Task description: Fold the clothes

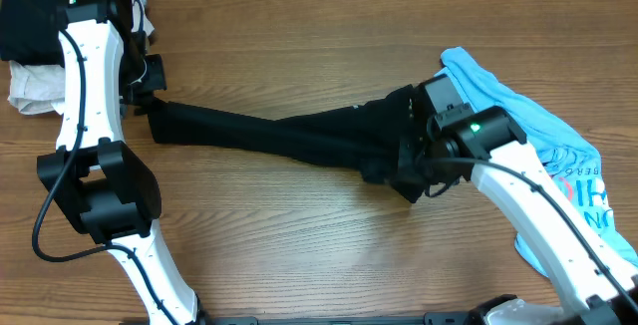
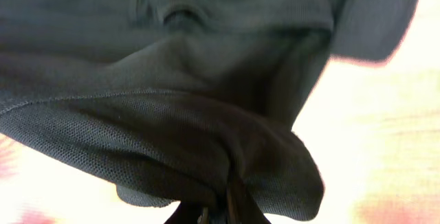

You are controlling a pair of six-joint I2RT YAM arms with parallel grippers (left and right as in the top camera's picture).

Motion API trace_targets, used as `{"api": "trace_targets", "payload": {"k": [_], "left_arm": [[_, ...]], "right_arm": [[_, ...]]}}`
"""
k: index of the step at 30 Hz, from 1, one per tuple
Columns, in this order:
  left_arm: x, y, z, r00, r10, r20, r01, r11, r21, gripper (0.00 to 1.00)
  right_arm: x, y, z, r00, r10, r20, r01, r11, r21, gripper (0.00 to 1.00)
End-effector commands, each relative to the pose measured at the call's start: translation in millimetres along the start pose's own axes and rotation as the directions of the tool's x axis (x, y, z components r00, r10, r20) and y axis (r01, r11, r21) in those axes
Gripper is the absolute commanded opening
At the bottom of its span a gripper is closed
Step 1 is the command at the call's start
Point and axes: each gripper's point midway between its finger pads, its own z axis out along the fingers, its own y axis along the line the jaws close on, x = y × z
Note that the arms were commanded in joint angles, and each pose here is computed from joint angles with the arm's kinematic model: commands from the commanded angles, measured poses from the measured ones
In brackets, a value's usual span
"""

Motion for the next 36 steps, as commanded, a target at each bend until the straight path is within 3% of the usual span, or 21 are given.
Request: {"api": "trace_targets", "payload": {"k": [1,10,13,14,15,16,17,19,24,29,36], "left_arm": [[4.5,-5.8,14.6,1.0,0.002,-0.024,-0.002,1.0,0.001,0.04],[-0.6,-20.3,66.4,1.0,0.008,0.005,-0.008,1.0,0.005,0.04],[-2.8,-21.6,77.8,1.0,-0.004,0.021,0.004,1.0,0.007,0.06],[-2.7,-22.5,80.2,1.0,-0.009,0.023,0.009,1.0,0.01,0.14],[-2.4,-23.8,81.7,1.0,-0.011,0.022,0.011,1.0,0.017,0.31],[-2.2,-24.5,81.8,1.0,-0.011,0.022,0.01,1.0,0.021,0.54],[-2.2,-24.5,81.8,1.0,-0.011,0.022,0.01,1.0,0.021,0.77],[-2.7,-24.1,81.4,1.0,-0.004,0.024,0.004,1.0,0.02,1.0],[-4.1,-21.6,72.5,0.999,0.034,0.022,-0.035,0.999,0.026,1.0],[-6.4,-41.0,74.1,0.981,0.188,0.051,-0.193,0.971,0.144,1.0],[-17.2,-51.2,95.7,0.955,0.285,0.085,-0.296,0.938,0.178,1.0]], "right_arm": [[-28.3,-12.0,15.3,0.999,-0.024,0.028,0.023,0.999,0.035,0.06],[-103.8,-38.4,38.8,0.983,-0.017,0.181,0.021,1.0,-0.022,0.11],[-121.3,-32.7,44.3,0.97,-0.068,0.233,0.08,0.996,-0.043,0.31],[-124.8,-30.6,46.8,0.968,-0.072,0.24,0.087,0.995,-0.052,0.49],[-126.5,-28.7,48.0,0.967,-0.073,0.244,0.09,0.994,-0.061,0.64],[-126.5,-28.2,49.5,0.968,-0.072,0.242,0.09,0.994,-0.063,0.86],[-126.3,-28.4,49.7,0.968,-0.072,0.24,0.089,0.994,-0.063,1.0],[-125.1,-28.6,48.8,0.97,-0.063,0.235,0.08,0.995,-0.064,1.0],[-119.5,-25.9,23.9,0.981,-0.056,0.183,0.068,0.996,-0.061,1.0],[-115.8,-21.5,-2.5,0.986,-0.06,0.154,0.069,0.996,-0.052,1.0],[-97.9,-38.7,-5.8,0.996,-0.05,0.079,0.047,0.998,0.033,1.0]]}}
